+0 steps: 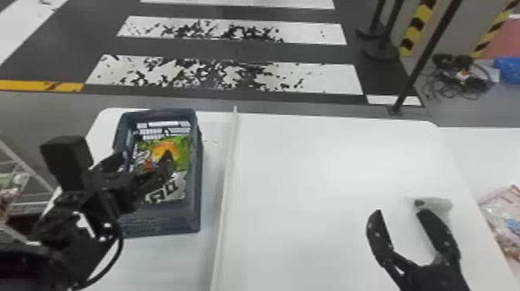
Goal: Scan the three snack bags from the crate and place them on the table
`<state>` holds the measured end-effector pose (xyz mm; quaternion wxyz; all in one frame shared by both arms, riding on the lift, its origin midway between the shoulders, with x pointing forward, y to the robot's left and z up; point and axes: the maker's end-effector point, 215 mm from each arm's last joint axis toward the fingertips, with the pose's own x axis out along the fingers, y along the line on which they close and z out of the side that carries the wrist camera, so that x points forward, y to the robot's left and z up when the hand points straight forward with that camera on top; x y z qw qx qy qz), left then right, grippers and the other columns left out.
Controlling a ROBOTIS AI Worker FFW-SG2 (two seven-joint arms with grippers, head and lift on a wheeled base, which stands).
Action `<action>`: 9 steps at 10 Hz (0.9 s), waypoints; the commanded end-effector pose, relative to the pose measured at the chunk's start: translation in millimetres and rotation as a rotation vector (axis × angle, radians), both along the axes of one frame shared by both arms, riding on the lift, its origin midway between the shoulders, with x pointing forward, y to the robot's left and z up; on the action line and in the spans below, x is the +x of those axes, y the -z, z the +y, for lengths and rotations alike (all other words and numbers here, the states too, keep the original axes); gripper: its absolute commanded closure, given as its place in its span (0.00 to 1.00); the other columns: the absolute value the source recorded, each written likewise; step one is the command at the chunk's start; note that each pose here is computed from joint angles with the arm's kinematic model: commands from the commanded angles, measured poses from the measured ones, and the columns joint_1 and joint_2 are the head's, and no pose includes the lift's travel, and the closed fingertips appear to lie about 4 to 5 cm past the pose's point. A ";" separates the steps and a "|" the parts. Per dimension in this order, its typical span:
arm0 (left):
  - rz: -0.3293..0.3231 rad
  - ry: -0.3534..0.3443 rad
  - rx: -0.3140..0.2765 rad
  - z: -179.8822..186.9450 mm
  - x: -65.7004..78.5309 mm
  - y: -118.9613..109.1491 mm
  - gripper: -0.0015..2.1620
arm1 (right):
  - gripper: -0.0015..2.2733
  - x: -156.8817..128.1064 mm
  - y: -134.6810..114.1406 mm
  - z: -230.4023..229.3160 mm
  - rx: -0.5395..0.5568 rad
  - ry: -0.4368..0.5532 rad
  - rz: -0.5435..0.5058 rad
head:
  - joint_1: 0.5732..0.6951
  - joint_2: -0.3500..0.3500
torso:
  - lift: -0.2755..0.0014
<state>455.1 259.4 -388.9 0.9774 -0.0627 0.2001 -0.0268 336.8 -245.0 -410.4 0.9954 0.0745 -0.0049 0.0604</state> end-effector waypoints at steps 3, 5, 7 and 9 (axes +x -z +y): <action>0.135 -0.021 0.001 12.3 31.9 37.6 0.04 | 0.06 3.4 11.0 3.1 -0.005 -0.023 0.020 | 1.00 0.55 | 0.86; 0.199 -0.045 -0.001 15.2 50.4 61.7 0.04 | 0.06 3.8 22.4 3.4 -0.010 -0.035 0.039 | 1.00 0.56 | 0.86; 0.224 -0.059 0.014 18.8 71.3 73.2 0.04 | 0.06 5.7 26.6 -0.4 -0.004 -0.034 0.045 | 1.00 0.56 | 0.86; 0.287 -0.055 0.013 15.1 80.6 89.5 0.04 | 0.06 7.1 25.8 1.0 0.004 -0.038 0.042 | 1.00 0.56 | 0.86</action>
